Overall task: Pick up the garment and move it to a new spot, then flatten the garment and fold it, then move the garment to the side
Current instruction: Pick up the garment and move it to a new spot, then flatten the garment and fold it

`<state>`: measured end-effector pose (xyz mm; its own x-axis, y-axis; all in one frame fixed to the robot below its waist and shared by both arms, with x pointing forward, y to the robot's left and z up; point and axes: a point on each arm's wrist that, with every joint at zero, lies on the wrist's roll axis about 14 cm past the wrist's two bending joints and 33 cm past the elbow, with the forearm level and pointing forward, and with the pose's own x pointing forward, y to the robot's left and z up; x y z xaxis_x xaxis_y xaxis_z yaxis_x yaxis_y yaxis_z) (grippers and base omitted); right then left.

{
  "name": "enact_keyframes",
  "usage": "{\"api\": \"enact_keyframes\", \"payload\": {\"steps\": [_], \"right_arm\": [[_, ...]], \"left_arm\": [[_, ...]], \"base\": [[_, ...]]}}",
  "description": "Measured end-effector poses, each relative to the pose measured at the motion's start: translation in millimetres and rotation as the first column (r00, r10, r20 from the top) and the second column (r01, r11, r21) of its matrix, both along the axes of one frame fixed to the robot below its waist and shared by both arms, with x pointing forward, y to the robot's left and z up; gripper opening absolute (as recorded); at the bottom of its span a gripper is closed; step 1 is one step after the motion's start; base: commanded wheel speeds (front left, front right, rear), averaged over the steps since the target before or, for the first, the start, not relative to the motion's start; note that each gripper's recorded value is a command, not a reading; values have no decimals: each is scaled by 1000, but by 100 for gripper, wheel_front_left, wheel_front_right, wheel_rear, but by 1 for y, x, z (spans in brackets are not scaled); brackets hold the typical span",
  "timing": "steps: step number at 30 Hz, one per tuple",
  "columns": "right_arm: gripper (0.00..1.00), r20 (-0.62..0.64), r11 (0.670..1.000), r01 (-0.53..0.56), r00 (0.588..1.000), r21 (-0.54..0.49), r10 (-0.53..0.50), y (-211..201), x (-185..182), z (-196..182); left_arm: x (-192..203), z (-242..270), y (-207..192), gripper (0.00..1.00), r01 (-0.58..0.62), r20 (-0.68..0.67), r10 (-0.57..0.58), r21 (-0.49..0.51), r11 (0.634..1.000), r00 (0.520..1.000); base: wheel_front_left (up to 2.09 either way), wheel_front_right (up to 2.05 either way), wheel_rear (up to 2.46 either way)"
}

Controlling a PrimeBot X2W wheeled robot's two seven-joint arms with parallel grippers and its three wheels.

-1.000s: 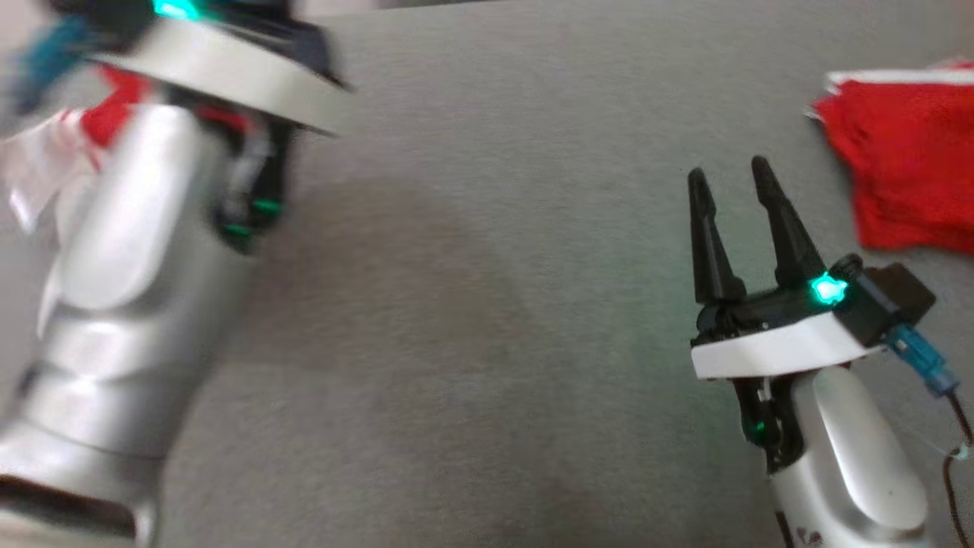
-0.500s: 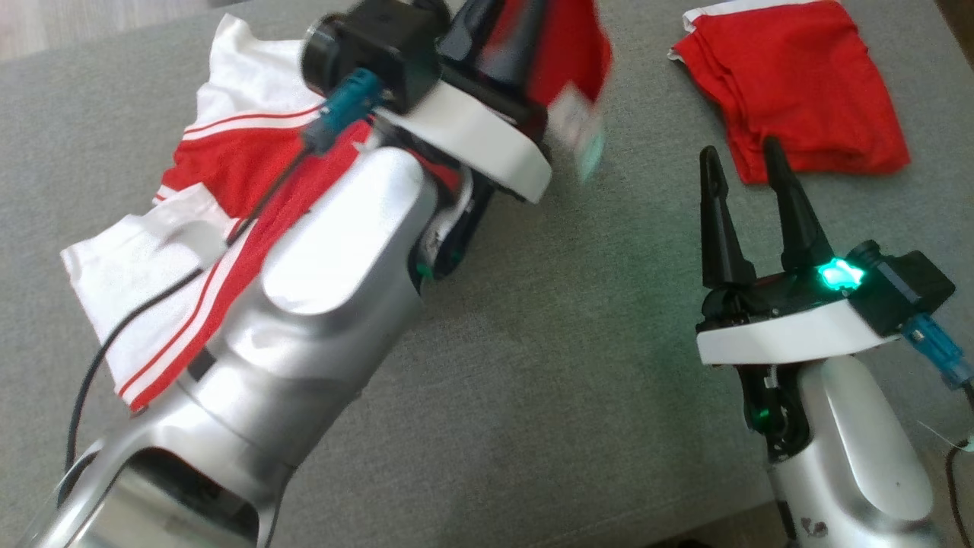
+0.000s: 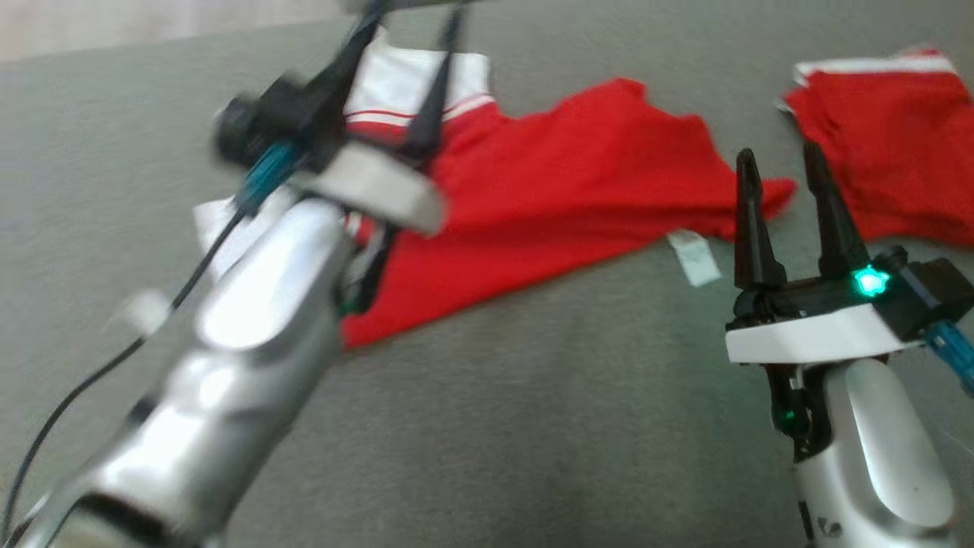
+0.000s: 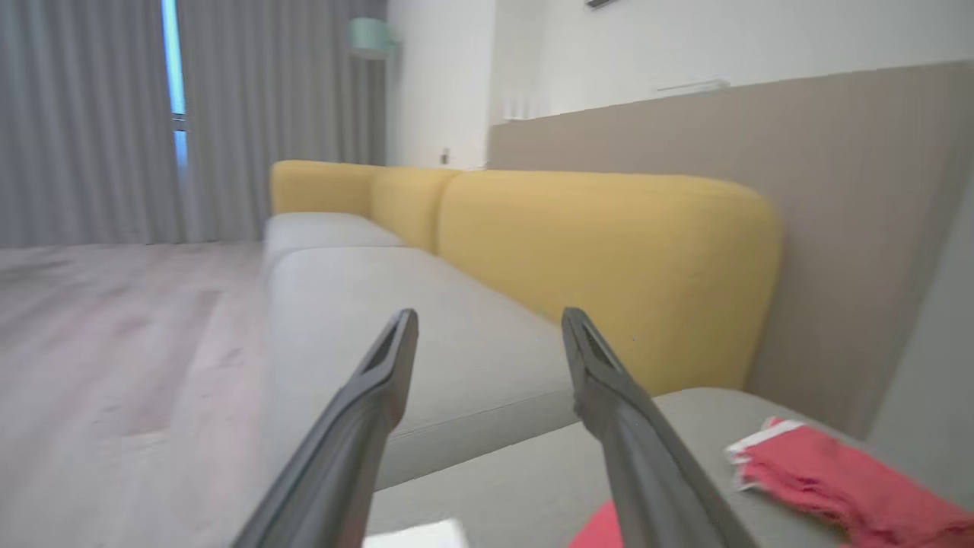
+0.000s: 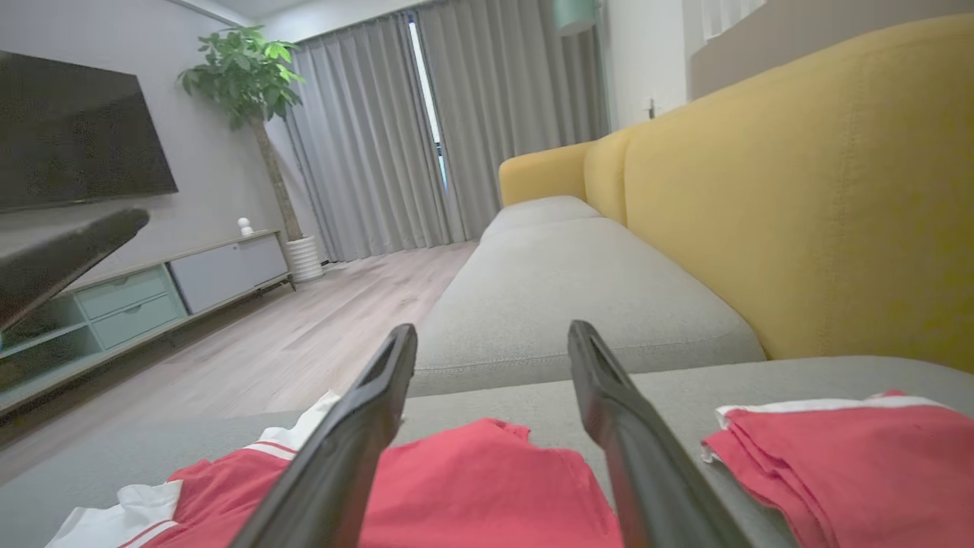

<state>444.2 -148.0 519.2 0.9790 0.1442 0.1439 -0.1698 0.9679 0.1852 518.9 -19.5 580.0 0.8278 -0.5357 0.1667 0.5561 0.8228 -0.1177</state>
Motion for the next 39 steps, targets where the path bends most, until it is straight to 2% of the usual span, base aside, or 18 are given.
{"api": "enact_keyframes", "payload": {"steps": [2, 6, 12, 17, 22, 27, 34, 36, 39], "right_arm": [[100, 1, 1000, -21, 1000, -12, 21, 8, 0, 0], [100, -28, 997, -70, 997, -15, 70, 28, -7, -9], [100, -38, 990, -140, 989, -16, 140, 53, -18, -11], [100, -39, 983, -182, 983, -22, 181, 68, -20, -11], [100, -56, 963, -263, 964, -68, 259, 97, -15, -15], [100, -106, 942, -312, 948, -126, 300, 112, 6, -21], [100, -292, 901, -369, 909, -230, 298, 118, 70, -46], [100, -370, 893, -387, 883, -229, 288, 120, 86, -60], [100, -486, 863, -434, 830, -257, 273, 124, 104, -82]], "left_arm": [[-3, -10, 42, 100, -104, -3, 104, 33, 994, 995], [-31, -19, 113, 100, -264, -4, 264, 34, 964, 964], [-104, -50, 172, 100, -431, -75, 430, 9, 902, 900], [-149, -76, 186, 100, -507, -155, 500, -7, 862, 852], [-150, -67, 190, 100, -520, -124, 513, -29, 854, 849], [-145, -65, 193, 100, -528, -115, 521, -33, 849, 846], [-144, -83, 203, 100, -554, -165, 544, -16, 832, 823], [-143, -87, 208, 100, -563, -175, 553, -8, 826, 814], [-144, -92, 217, 100, -581, -186, 572, 10, 814, 799]], "base": [[0, 0, 0], [0, 0, 0], [0, 0, 0], [0, 0, 0], [0, 0, 0], [0, 0, 0], [0, 0, 0], [0, 0, 0], [0, 0, 0]]}}
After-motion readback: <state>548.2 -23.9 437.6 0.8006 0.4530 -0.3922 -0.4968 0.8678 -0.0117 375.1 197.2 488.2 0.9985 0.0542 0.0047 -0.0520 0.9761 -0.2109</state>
